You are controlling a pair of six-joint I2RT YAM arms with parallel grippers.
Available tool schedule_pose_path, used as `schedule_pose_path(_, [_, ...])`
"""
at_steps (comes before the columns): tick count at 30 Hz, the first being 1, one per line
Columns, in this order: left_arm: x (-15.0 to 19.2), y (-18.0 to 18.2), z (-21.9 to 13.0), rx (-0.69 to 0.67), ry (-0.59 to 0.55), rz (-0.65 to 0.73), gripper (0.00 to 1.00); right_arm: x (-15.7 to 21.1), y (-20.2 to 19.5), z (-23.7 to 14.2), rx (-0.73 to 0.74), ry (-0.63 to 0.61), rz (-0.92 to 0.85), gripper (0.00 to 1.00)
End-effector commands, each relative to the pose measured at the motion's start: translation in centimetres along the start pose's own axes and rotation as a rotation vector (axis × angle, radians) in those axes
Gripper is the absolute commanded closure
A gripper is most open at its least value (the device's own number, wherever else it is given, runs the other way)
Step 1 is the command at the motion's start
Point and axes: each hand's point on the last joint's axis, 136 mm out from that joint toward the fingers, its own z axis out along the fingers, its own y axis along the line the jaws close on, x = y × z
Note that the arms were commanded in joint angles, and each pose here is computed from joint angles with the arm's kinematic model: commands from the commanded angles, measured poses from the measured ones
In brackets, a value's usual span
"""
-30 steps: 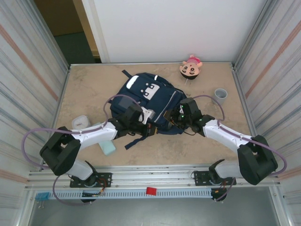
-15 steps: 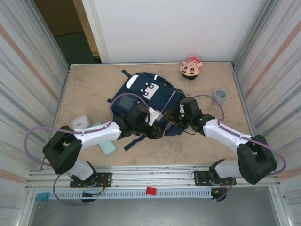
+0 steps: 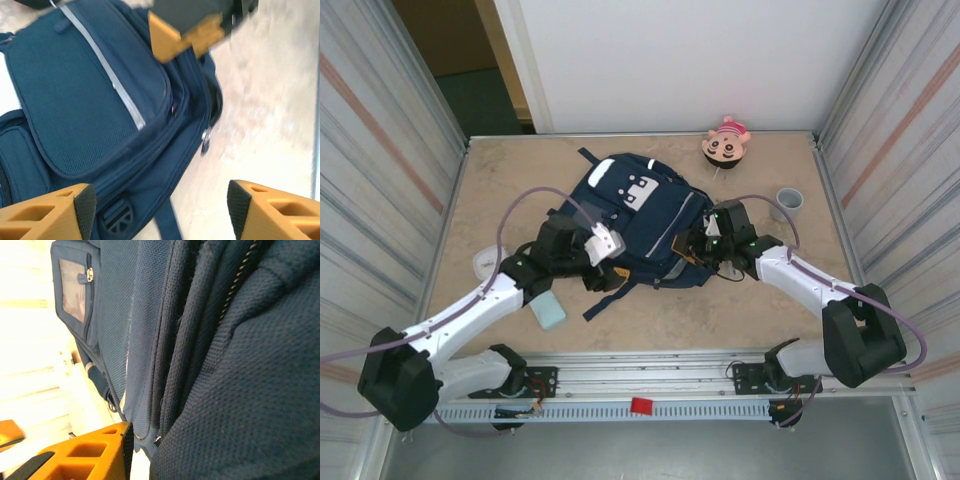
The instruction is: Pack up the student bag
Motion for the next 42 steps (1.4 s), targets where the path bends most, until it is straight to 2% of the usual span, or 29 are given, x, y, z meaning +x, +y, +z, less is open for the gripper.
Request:
schedule_pose_path(1, [3.1,0.3,1.6,0.001,0.119,0.263,0.26,-0.7,2.0,-0.6,-0.052,0.000,-0.054,0.68])
schedule_pose_path(5, [3.8,0.9,4.6,-0.017,0.144,0.336,0.23,-0.7,2.2,-0.7,-0.058,0.001,-0.056,0.68])
schedule_pose_path(8, [4.7,1.5,6.8,-0.025,0.176,0.331,0.24,-0.7,2.3,-0.8,-0.063,-0.003,-0.059,0.69])
schedule_pose_path(13, [5.1,2.6,9.2,-0.119,0.209,0.395,0.39,-0.8,2.5,-1.0,-0.073,-0.001,-0.062,0.69])
schedule_pose_path(16, [4.5,1.6,9.5,-0.088,0.189,0.392,0.56,-1.1,2.5,-1.1,-0.080,0.002,-0.063,0.70])
schedule_pose_path(21, [2.6,-1.3,7.9,0.022,0.079,0.233,0.90,-2.1,1.5,-1.5,-0.034,-0.019,-0.088,0.72])
schedule_pose_path(23, [1.8,-2.1,7.1,0.046,0.023,0.162,0.96,-2.8,0.8,-1.6,-0.008,-0.028,-0.096,0.72])
schedule_pose_path(24, [1.6,-2.5,6.9,0.058,0.004,0.130,0.97,-3.1,0.6,-1.7,0.003,-0.029,-0.102,0.71])
schedule_pose_path(27, [1.3,-3.2,7.0,0.097,-0.020,0.048,1.00,-3.4,0.8,-2.9,0.065,-0.041,-0.153,0.59])
schedule_pose_path(31, [0.4,-3.7,7.5,0.176,-0.044,-0.071,1.00,-2.1,0.9,-6.6,0.245,-0.085,-0.261,0.46])
schedule_pose_path(34, [-0.3,-3.9,7.6,0.237,-0.083,-0.159,1.00,-0.6,1.0,-9.5,0.383,-0.154,-0.316,0.46])
schedule_pose_path(37, [-1.0,-3.6,7.5,0.287,-0.114,-0.238,1.00,1.6,1.3,-10.9,0.463,-0.214,-0.354,0.49])
schedule_pose_path(40, [-1.4,-3.3,7.4,0.310,-0.112,-0.282,1.00,4.1,1.9,-9.9,0.475,-0.247,-0.389,0.53])
schedule_pose_path(42, [-1.4,-3.3,7.5,0.322,-0.092,-0.295,1.00,6.0,2.5,-7.8,0.442,-0.254,-0.436,0.53])
